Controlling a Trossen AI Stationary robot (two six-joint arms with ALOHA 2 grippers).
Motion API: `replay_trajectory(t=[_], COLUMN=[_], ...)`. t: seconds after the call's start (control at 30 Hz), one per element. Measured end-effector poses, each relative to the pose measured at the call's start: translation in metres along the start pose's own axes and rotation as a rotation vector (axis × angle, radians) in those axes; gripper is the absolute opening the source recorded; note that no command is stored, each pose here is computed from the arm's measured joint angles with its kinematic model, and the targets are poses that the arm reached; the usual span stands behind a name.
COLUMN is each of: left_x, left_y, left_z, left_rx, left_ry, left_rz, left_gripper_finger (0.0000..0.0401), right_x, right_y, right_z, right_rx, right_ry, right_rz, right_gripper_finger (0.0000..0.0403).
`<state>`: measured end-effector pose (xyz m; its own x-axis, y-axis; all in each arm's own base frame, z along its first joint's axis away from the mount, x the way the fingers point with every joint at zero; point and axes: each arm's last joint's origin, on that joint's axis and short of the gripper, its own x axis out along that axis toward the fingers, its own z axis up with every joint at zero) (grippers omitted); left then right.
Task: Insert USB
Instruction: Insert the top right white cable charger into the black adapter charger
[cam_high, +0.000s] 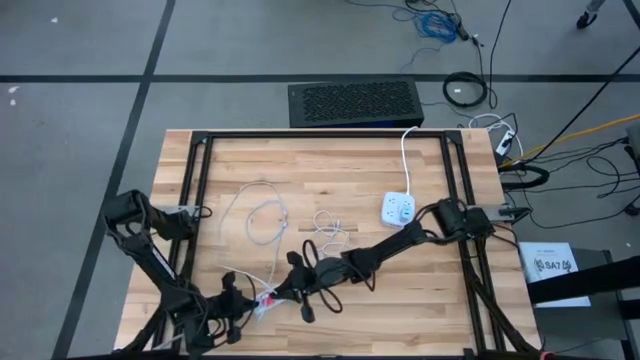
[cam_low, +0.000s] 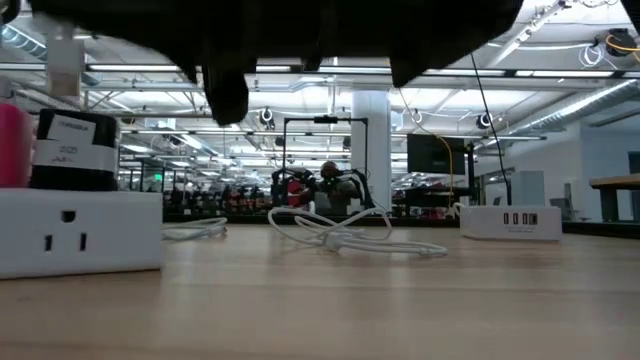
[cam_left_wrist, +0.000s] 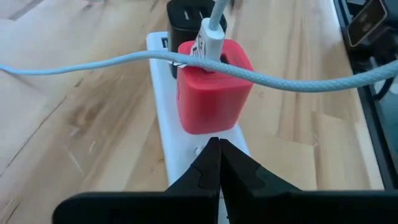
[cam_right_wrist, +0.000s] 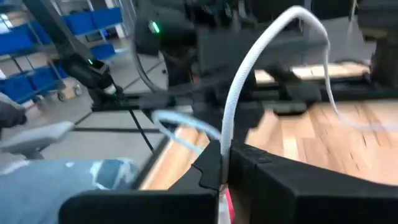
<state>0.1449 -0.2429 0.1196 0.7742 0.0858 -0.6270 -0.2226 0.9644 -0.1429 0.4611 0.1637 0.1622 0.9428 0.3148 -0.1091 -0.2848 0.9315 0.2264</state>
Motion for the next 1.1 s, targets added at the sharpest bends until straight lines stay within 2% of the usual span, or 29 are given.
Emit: replay_trajectory(t=[0.13, 0.57, 0.73, 1.1], left_x=[0.001, 0.002, 0.002, 0.002], left_y=[0.001, 0.002, 0.002, 0.001], left_z=[0.001, 0.000, 0.000, 0.000], left_rx=[-0.001, 0.001, 0.000, -0.002], left_ry=[-0.003, -0.001, 0.001, 0.000], left_rz=[0.008, 0.011, 0.010, 0.009], left_gripper_finger=[0.0010, 0.0011, 0.0011, 0.0011], right_x=[0.003, 0.003, 0.003, 0.001], right_y=[-0.004, -0.016, -0.016, -0.016], right_z=[-0.012, -0.013, -0.013, -0.005], right_rx=[-0.009, -0.081, -0.088, -0.144], right_ry=[0.019, 0.031, 0.044, 0.027], right_rz=[-0.012, -0.058, -0.009, -0.009], right_gripper_finger=[0.0000, 0.0000, 0.0000, 0.0000])
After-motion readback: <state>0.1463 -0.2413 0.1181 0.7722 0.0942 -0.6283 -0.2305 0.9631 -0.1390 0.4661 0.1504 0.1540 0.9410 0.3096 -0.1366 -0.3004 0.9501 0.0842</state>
